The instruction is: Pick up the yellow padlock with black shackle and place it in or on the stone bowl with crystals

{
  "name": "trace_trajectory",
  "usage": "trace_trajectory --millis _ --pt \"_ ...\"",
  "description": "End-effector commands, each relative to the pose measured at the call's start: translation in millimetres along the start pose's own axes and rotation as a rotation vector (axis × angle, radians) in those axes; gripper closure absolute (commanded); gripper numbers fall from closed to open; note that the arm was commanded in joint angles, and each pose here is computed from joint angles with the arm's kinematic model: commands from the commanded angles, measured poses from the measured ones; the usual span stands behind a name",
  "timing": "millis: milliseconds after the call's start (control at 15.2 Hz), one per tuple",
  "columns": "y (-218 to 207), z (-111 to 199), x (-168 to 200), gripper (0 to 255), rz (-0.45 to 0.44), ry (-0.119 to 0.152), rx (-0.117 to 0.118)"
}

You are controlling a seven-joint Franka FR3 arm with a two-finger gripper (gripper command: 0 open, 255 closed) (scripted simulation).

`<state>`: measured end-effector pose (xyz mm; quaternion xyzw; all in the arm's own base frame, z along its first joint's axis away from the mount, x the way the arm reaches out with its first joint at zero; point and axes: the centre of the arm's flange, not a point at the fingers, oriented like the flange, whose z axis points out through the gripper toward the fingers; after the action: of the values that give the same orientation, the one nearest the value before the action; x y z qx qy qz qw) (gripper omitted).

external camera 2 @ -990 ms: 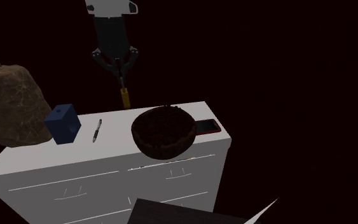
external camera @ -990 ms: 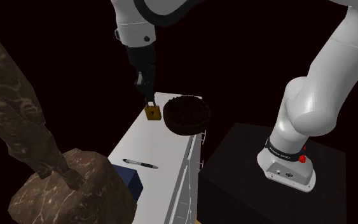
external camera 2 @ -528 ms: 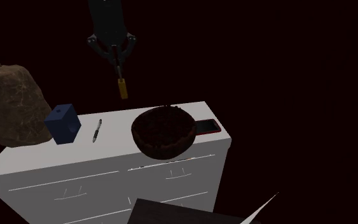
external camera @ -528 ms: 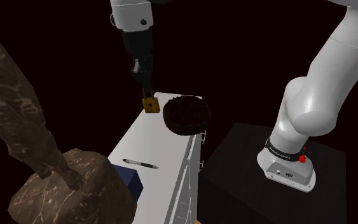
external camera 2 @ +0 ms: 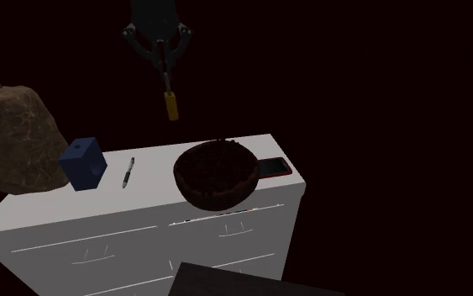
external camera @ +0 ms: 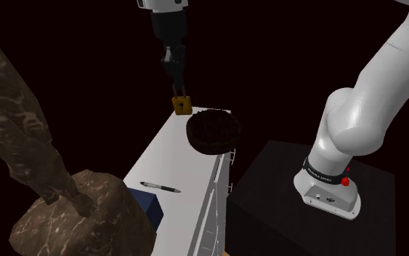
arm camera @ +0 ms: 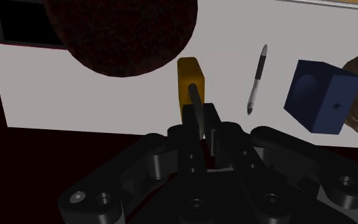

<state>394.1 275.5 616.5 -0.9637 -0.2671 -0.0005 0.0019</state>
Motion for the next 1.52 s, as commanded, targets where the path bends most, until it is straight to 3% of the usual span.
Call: trace_trajectory --millis 0,462,1452 --pt "18.2 -7.4 -18.9 255 -0.001 0.0 0.0" --pt "78.3 -36.6 -84.1 255 -0.001 0.0 0.0" --pt "78.5 42.6 -84.3 255 -0.001 0.0 0.0"
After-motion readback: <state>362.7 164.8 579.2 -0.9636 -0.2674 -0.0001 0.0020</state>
